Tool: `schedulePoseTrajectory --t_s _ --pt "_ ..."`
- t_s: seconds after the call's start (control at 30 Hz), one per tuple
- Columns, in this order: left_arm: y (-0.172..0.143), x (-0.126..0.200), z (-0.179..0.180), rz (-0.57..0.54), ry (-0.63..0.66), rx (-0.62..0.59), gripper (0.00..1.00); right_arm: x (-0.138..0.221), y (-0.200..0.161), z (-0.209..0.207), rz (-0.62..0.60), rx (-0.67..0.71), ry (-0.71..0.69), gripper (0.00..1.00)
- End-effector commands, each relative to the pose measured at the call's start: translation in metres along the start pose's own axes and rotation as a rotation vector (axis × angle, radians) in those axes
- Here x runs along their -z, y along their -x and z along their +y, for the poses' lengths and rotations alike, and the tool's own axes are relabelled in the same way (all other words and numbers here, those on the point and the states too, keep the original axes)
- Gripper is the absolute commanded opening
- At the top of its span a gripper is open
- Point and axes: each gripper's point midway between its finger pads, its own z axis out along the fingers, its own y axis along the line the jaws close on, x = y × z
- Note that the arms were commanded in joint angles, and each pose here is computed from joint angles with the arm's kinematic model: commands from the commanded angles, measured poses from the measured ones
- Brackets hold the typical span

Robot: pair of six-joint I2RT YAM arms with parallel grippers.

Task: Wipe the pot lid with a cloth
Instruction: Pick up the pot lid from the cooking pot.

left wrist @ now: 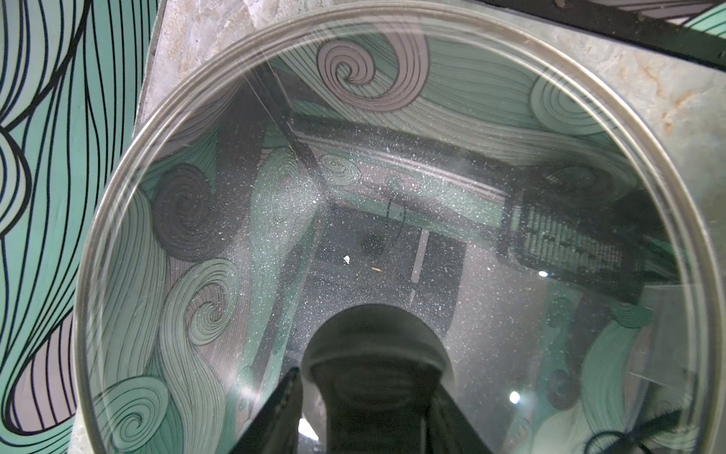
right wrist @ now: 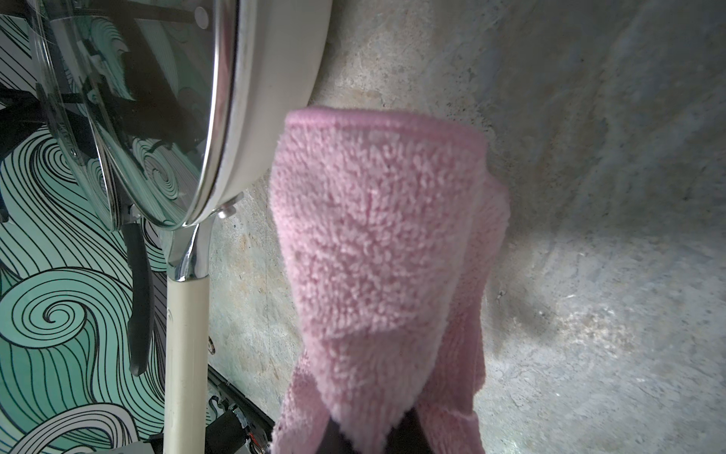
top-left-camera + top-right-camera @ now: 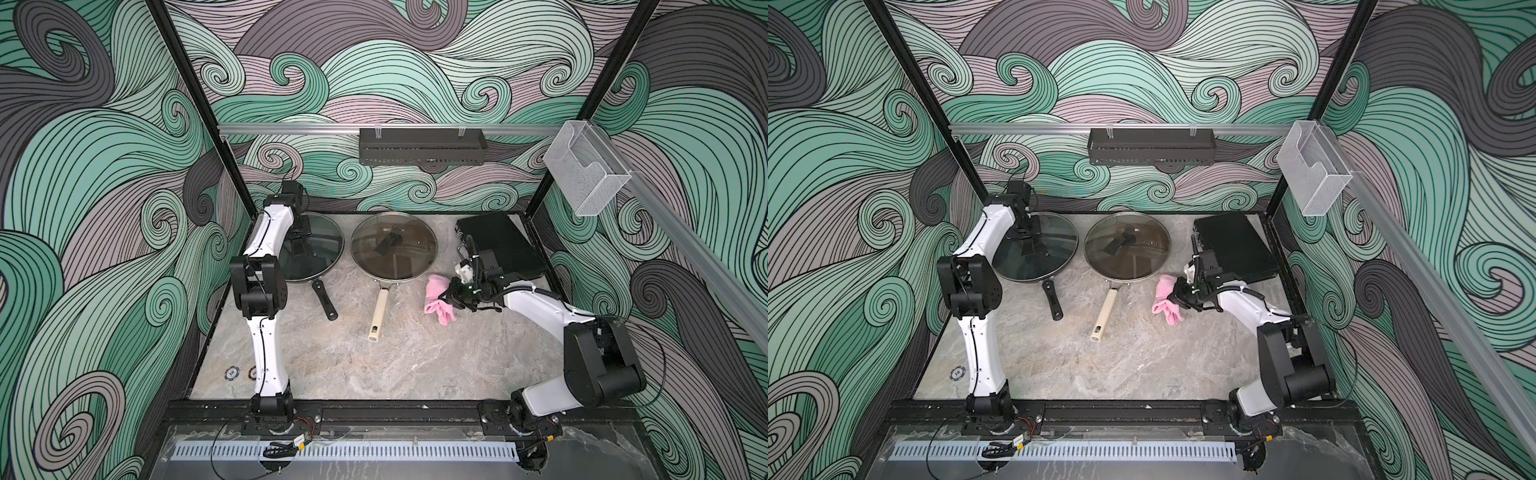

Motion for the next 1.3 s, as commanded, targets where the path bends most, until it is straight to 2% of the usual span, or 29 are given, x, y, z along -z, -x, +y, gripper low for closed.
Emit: schedulePoseTrajectory --t_s 0.0,0.1,0.27,0.33,0.47,0.5,0.93,1.27 --pt "0.003 -0.002 0.001 0.012 -0.012 -0.003 0.46 -0.002 0.001 0.0 0.002 -0.009 0.0 0.0" --pt "0.0 0.0 0.001 0.02 -0.01 0.0 0.45 -0.002 0.001 0.0 0.001 -0.01 -0.001 0.0" --pt "-0.002 0.0 0.0 0.029 -0.015 -0.001 0.29 -0.003 0.0 0.0 0.005 -0.011 0.0 0.0" --pt "-0.001 0.001 0.001 0.029 -0.015 0.0 0.26 -0.002 0.0 0.0 0.004 -0.012 0.0 0.0" --pt "0.0 0.003 0.001 0.023 -0.012 -0.003 0.03 -0.001 -0.001 0.001 0.0 -0.01 0.0 0.0" --pt "0.001 0.005 0.002 0.022 -0.01 -0.002 0.0 -0.001 0.0 0.0 0.0 -0.011 0.0 0.0" --pt "0.027 0.055 0.003 -0.11 -0.046 -0.017 0.0 0.002 0.006 0.009 -0.032 0.007 0.024 0.0" --pt "0.025 0.069 0.003 -0.119 -0.069 -0.064 0.0 0.004 0.005 0.01 -0.035 0.008 0.025 0.0"
